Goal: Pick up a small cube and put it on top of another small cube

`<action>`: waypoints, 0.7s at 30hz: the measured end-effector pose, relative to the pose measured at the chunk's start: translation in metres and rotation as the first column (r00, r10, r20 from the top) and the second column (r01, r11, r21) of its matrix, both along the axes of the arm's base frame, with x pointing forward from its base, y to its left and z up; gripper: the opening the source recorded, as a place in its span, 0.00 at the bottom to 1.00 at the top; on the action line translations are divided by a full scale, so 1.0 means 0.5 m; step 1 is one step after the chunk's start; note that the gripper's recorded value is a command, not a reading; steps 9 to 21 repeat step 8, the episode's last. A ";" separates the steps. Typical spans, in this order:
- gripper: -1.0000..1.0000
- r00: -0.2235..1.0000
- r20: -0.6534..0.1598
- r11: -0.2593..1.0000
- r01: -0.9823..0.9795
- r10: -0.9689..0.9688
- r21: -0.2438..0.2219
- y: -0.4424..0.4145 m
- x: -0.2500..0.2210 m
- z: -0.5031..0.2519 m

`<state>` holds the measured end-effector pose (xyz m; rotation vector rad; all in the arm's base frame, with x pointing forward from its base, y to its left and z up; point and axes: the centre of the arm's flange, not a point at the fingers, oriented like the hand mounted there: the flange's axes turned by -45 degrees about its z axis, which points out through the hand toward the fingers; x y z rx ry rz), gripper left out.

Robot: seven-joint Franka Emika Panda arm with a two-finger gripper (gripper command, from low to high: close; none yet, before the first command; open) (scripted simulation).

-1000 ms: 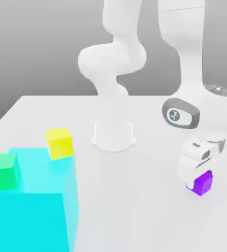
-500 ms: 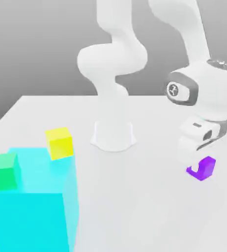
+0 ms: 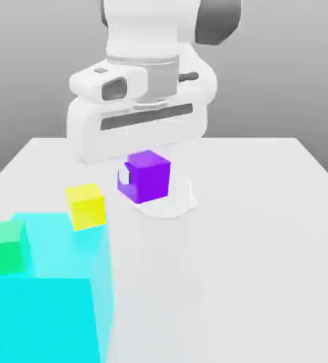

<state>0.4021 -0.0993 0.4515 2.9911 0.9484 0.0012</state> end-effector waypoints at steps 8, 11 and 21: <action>1.00 1.000 -0.003 1.000 0.006 -0.006 0.007 -0.046 -0.017 -0.094; 1.00 1.000 -0.003 1.000 0.006 -0.006 0.007 -0.046 -0.017 -0.094; 1.00 1.000 -0.003 1.000 0.006 -0.006 0.007 -0.046 -0.017 -0.094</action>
